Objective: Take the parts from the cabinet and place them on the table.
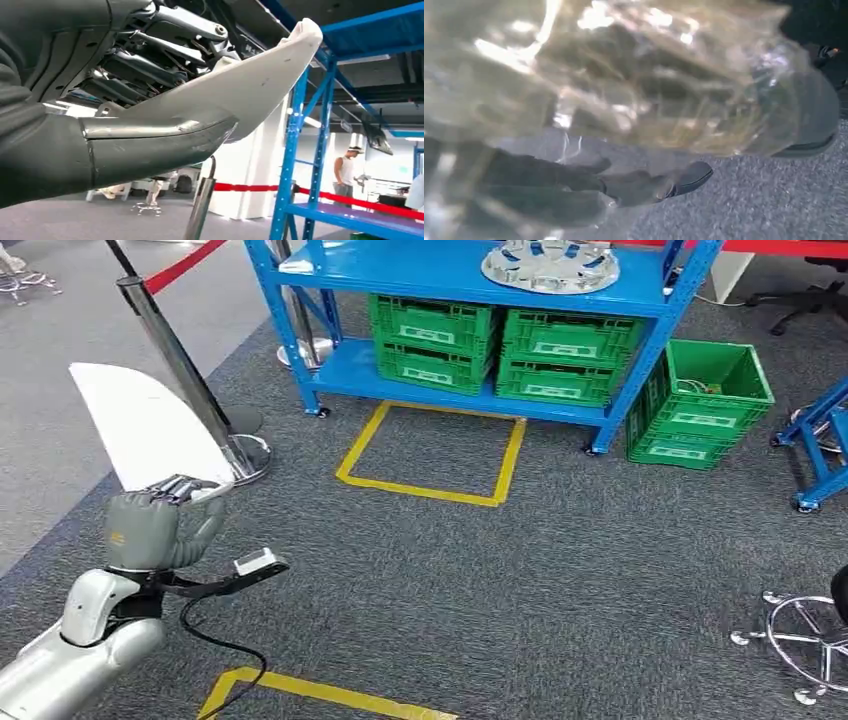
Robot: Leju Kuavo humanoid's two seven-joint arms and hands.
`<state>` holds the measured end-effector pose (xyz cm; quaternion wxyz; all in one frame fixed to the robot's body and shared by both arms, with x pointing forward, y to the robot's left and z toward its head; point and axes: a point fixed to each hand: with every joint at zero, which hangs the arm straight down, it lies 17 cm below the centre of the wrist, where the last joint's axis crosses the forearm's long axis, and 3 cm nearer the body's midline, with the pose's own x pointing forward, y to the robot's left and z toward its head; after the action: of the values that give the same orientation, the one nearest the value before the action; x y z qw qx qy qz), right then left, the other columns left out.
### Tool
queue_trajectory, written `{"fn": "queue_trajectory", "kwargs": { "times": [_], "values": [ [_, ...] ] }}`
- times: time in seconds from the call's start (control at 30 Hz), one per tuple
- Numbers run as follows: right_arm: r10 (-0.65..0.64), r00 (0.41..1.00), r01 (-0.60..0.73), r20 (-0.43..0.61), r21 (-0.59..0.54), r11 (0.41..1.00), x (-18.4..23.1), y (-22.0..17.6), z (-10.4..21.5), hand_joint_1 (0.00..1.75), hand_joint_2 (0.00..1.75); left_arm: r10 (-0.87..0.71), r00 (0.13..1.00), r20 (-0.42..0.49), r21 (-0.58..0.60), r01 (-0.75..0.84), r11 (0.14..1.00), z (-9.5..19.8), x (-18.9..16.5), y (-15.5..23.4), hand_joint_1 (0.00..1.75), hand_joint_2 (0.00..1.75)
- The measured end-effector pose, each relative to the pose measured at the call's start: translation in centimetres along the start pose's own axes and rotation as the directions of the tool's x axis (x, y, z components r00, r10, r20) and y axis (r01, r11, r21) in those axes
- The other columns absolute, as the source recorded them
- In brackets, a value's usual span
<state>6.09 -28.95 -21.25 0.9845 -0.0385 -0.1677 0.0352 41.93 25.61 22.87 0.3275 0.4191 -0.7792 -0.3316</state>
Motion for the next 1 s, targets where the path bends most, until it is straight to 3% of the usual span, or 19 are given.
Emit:
{"fn": "queue_trajectory", "kwargs": {
  "times": [1.0],
  "values": [
    [0.020,1.000,-0.020,0.000,-0.011,1.000,-0.07,-0.30,-0.32,0.00,0.00,-0.001,1.000,-0.009,-0.019,0.001,1.000,-0.33,-0.10,-0.29,1.75,1.75]
  ]
}}
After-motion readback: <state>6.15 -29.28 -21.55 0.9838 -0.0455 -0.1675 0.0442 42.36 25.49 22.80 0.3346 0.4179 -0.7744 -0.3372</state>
